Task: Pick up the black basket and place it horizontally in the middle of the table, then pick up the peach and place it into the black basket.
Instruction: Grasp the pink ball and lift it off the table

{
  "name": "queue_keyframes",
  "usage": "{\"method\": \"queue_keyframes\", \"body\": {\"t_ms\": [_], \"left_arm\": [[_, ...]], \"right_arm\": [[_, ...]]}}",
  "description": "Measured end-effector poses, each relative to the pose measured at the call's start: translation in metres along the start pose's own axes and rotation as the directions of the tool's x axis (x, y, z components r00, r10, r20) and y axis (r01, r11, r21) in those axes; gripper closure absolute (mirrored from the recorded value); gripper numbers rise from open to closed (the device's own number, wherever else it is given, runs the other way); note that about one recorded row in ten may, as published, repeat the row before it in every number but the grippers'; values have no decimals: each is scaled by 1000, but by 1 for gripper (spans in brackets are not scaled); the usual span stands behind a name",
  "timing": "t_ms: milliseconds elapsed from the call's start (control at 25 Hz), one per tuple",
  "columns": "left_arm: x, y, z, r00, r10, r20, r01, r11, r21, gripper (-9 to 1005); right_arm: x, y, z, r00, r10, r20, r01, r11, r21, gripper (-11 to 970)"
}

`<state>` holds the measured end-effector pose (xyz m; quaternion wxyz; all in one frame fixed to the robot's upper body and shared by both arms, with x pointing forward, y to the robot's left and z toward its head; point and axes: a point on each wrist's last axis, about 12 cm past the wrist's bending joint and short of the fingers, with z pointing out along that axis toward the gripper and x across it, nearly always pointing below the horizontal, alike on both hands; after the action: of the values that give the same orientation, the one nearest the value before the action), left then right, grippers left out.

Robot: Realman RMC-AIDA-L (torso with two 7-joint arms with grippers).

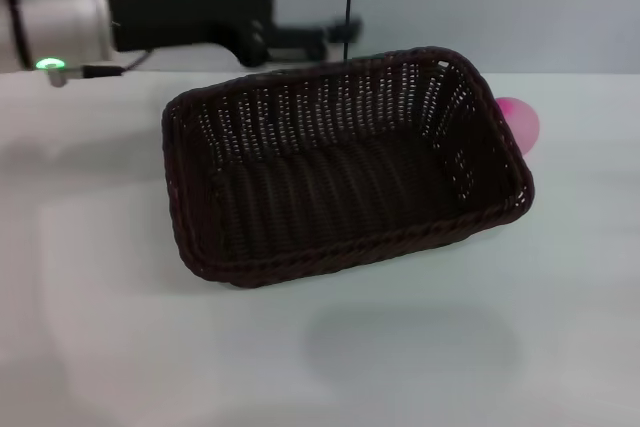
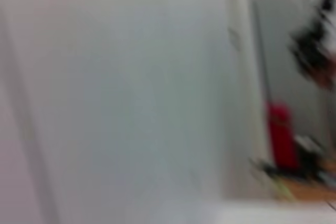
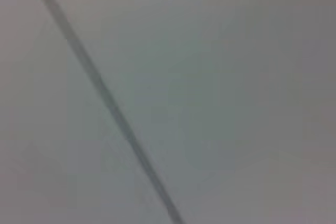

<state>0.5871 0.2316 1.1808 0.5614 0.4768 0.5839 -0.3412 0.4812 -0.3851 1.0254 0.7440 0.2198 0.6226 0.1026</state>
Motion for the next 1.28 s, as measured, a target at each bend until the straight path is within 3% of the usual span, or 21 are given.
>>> {"method": "queue_keyframes", "body": {"t_ms": [200,400,440,480,560,600,680,800,1000,1040,1280], "left_arm": [[30,-6,-35,963,-83,255,144,962,-233,183],[62,-24,-60,905,-90,416,253,901,-353,183],[71,-32,-65,887,-81,455,277,881,-383,183],[71,-32,-65,887,-81,455,277,881,-383,183],[75,-36,-67,881,-79,467,286,875,-392,183],[85,-44,-70,862,-80,500,320,851,-416,183],[88,-46,-73,856,-82,511,336,840,-427,183],[91,-50,-75,852,-89,516,350,830,-435,183],[94,-53,-76,848,-97,521,364,822,-438,183],[95,-53,-76,847,-99,522,366,821,-438,183],[95,-53,-75,840,-100,534,375,817,-437,183]], "right_arm": [[-7,12,12,994,-64,-91,43,975,-216,428],[-25,21,34,955,-119,-271,-7,906,-424,429],[-34,26,45,920,-164,-355,-33,872,-489,429],[-34,26,45,920,-164,-355,-33,872,-489,430],[-48,31,58,863,-216,-457,-67,848,-526,430],[-55,33,64,825,-240,-511,-84,843,-531,430],[-66,39,74,753,-268,-601,-117,844,-523,431],[-85,54,87,658,-347,-669,-116,830,-545,432],[-92,80,106,473,-466,-748,-113,810,-576,433],[-91,88,114,403,-493,-771,-104,812,-574,433],[-92,107,130,353,-542,-763,-83,794,-603,435]]}}
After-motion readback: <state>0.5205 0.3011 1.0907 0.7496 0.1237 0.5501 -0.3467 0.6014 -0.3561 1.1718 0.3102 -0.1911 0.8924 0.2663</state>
